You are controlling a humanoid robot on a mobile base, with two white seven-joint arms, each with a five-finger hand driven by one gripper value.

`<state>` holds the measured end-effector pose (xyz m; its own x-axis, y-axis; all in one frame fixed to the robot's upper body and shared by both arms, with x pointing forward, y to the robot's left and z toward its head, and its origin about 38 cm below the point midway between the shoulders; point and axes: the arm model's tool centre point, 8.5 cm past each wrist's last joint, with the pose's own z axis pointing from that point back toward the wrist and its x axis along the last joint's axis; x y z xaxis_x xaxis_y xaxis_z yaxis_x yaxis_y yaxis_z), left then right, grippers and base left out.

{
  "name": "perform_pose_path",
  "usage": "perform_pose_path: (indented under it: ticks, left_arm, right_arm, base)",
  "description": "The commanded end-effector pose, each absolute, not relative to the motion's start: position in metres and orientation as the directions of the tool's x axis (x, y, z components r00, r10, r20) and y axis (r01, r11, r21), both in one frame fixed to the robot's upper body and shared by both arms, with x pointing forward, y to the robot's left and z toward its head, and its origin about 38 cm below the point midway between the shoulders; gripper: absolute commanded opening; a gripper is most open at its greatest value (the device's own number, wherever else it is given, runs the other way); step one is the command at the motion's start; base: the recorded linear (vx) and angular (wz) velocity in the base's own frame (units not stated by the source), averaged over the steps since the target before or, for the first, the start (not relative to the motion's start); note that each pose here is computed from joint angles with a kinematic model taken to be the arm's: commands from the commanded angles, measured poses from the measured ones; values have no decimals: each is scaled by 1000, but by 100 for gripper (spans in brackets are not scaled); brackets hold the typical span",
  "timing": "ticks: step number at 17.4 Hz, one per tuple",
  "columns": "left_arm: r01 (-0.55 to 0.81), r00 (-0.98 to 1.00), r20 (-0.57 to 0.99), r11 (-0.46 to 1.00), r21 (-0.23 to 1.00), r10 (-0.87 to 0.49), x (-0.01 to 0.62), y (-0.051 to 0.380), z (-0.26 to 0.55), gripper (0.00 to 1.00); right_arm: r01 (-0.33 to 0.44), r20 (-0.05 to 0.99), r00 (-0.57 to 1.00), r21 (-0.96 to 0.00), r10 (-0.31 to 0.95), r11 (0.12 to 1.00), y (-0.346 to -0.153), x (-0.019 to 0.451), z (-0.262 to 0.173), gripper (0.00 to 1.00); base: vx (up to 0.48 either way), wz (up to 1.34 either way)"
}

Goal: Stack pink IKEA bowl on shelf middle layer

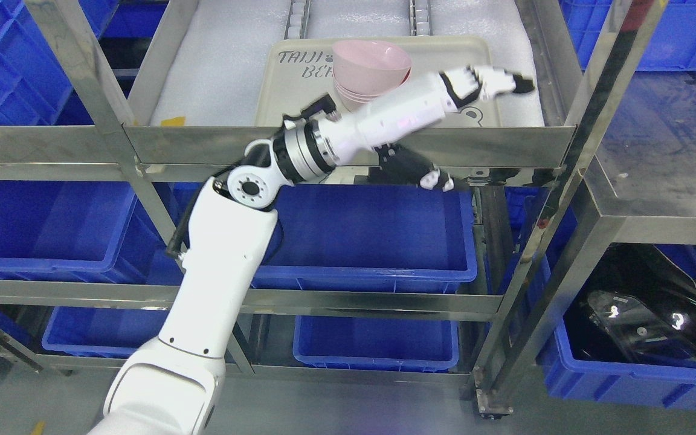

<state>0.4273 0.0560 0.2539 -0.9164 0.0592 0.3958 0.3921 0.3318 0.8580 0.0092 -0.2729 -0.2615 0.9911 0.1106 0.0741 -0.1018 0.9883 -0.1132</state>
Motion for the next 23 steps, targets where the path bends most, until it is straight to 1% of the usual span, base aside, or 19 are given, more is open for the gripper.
perform_pose_path:
  ticks: [1, 3, 7, 9, 10, 11, 12, 13, 16, 17, 18, 19, 22, 23]
  left_arm:
    - [611, -784, 601, 24, 791, 154, 340, 0, 130, 100]
    - [670, -740, 659, 58, 740, 134, 327, 9, 107, 100]
    - [812, -565, 825, 188, 552, 21, 296, 52, 32, 100]
    - [841, -481, 876, 261, 473, -39, 292, 76, 4, 100]
    - [843, -432, 899, 320, 432, -75, 296, 93, -10, 100]
    - [823, -373, 921, 418, 384, -112, 303, 113, -25, 100]
    - [766, -323, 937, 543, 343, -136, 311, 135, -35, 100]
    - [715, -297, 943, 620, 323, -149, 315, 148, -39, 100]
    - [496, -266, 951, 824, 275, -158, 332, 177, -39, 100]
    - [385, -184, 974, 902, 194, -131, 342, 189, -40, 100]
    - [318, -134, 986, 938, 136, -98, 349, 195, -41, 100]
    - [280, -109, 991, 954, 103, -75, 357, 199, -39, 100]
    - [229, -117, 991, 970, 84, -58, 372, 205, -28, 100]
    - [189, -128, 990, 979, 82, -58, 379, 210, -22, 100]
  right_arm:
    - [-102, 66, 992, -128, 112, 986, -284, 0, -261, 100]
    - [-102, 66, 992, -128, 112, 986, -284, 0, -261, 100]
    - [-102, 66, 992, -128, 112, 986, -284, 0, -261, 100]
    - [-102, 66, 992, -128, 112, 986, -284, 0, -261, 100]
    - [-102, 66, 992, -128, 112, 986, -284, 0, -261, 100]
    - [-102, 66, 992, -128, 112, 986, -284, 0, -261, 100]
    - [-102, 66, 992, -128, 112, 986, -284, 0, -261, 100]
    - [-102, 66, 992, -128, 112, 986, -284, 0, -261, 100]
    - [-102, 66, 992, -128, 112, 986, -284, 0, -261, 100]
    - [-102, 66, 992, -128, 112, 986, -284, 0, -261, 100]
    - [-102, 66, 992, -128, 112, 986, -284, 0, -261, 100]
    - [-102, 66, 992, -128, 112, 986, -284, 0, -261, 100]
    - [-102, 66, 992, -128, 112, 986, -284, 0, -261, 100]
    - [-102, 66, 992, -128, 112, 986, -284, 0, -261, 100]
  base:
    - [0, 0]
    - [0, 0]
    - [0, 0]
    - [0, 0]
    - [0, 0]
    - [0, 0]
    - [0, 0]
    - [0, 0]
    - [0, 0]
    - [0, 0]
    - [0, 0]
    - [0, 0]
    - [0, 0]
    - [0, 0]
